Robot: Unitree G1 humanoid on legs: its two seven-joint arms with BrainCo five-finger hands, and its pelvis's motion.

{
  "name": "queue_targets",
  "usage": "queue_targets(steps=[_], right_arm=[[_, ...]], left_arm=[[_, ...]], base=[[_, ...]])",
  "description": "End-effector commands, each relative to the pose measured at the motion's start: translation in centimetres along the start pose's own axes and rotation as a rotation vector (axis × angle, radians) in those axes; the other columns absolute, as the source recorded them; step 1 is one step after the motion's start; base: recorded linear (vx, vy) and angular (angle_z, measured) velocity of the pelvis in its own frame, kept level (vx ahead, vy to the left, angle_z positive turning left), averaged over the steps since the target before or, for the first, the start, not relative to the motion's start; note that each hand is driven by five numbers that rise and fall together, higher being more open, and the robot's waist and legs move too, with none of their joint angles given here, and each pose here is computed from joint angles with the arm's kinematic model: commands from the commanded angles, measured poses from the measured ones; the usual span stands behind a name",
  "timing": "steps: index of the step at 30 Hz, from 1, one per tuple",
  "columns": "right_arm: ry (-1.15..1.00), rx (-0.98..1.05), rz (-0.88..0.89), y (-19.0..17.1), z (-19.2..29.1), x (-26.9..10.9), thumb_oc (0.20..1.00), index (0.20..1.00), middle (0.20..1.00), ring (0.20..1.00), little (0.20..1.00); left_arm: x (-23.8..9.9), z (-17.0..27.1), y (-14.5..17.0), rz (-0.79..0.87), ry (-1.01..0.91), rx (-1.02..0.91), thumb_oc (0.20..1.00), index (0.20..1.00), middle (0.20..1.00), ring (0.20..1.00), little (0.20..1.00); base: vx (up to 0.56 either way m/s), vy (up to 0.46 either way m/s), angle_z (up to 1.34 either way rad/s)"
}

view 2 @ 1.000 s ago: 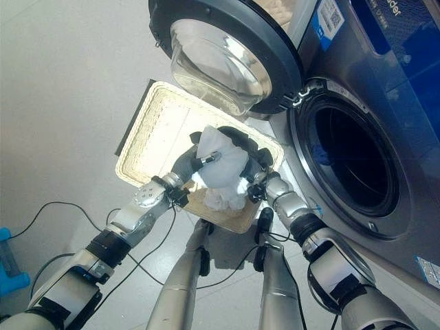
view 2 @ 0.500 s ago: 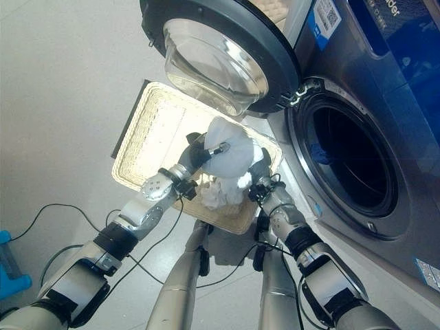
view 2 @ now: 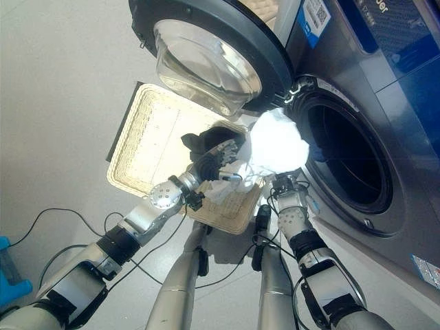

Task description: Put the clothes into the washing machine.

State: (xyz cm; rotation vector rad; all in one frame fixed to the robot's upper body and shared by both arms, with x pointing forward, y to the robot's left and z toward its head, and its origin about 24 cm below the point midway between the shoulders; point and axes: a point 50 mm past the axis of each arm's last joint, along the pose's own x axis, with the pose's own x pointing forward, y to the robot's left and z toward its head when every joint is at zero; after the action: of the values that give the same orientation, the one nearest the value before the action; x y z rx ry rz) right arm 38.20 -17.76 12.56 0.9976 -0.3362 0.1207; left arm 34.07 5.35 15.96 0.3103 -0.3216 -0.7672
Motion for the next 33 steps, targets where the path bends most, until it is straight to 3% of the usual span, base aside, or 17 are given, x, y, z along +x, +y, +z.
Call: queue_targets(steps=[1,9,22,24,33], right_arm=[[-0.223,0.160,0.154,2.6,4.8,1.9,0.200,0.200,0.200,0.200,0.200],[-0.255,0.473,0.120,0.8,3.9,1.3,0.200,0.200,0.200,0.200,0.200],[-0.246,0.618,-0.187,-2.4,3.7,1.1,0.200,0.200,0.200,0.200,0.200],[-0.274,0.644,-0.352,-4.0,6.0,1.4,0.200,0.200,0.200,0.200,0.200],[-0.362,0.659,-0.475,-3.7,10.8,2.5,0.200,0.200,0.200,0.200,0.200]], left_arm=[[-1.1,-1.7,0.7,0.040,0.083,0.062,1.000,1.000,1.000,1.000,1.000],[-1.3,-3.1,1.3,0.083,0.165,0.112,1.000,1.000,1.000,1.000,1.000],[-1.3,-3.2,2.1,0.148,0.149,0.140,1.000,1.000,1.000,1.000,1.000],[-0.9,-2.5,2.0,0.140,0.123,0.157,1.000,1.000,1.000,1.000,1.000],[-0.6,-0.9,1.9,0.112,0.080,0.183,1.000,1.000,1.000,1.000,1.000]], base=[[0.00,-0.006,-0.06],[0.00,-0.002,-0.02],[0.00,0.001,-0.02],[-0.01,-0.043,-0.03],[-0.01,-0.051,0.00]])
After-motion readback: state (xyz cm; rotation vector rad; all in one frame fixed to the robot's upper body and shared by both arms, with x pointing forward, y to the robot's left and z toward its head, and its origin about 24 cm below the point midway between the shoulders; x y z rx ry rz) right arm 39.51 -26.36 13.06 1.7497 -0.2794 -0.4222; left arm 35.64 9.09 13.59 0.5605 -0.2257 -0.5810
